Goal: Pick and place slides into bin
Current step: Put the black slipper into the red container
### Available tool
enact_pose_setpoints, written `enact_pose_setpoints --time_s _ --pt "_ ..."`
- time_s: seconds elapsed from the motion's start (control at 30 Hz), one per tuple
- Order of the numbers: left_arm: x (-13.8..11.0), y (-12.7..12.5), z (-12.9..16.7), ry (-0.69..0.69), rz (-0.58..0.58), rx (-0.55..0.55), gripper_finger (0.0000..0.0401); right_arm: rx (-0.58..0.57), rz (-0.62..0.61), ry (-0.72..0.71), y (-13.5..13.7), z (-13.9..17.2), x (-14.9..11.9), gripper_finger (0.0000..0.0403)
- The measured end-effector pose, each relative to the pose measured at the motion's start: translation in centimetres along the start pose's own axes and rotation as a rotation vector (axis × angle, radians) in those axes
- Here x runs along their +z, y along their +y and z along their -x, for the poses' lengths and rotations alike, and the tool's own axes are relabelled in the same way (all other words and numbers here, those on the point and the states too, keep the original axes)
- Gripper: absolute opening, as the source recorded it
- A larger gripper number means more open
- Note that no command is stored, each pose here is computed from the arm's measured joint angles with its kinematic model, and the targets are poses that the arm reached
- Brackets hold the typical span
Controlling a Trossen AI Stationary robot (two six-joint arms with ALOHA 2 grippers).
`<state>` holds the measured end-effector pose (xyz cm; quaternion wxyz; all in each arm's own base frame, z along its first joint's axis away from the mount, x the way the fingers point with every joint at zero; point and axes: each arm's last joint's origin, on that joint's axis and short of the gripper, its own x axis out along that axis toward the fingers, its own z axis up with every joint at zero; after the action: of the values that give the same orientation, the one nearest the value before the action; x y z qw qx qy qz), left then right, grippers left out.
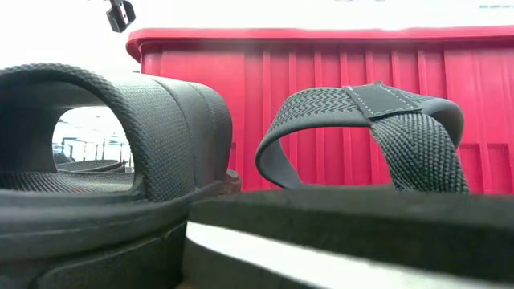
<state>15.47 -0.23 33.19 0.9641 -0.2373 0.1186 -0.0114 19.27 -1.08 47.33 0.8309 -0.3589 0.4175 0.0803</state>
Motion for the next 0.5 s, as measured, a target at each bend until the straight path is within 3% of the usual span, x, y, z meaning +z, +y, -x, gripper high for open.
enact_pose_setpoints --time_s 0.17,0.5 --pt "0.0 0.0 0.0 0.0 -0.075 0.0 0.0026 0.047 -0.007 0.041 -3.7 -2.7 -2.6 0.0" --pt "-0.3 0.2 0.0 0.028 -0.189 0.039 0.0026 0.25 0.088 0.094 -8.3 -13.1 -4.7 0.0"
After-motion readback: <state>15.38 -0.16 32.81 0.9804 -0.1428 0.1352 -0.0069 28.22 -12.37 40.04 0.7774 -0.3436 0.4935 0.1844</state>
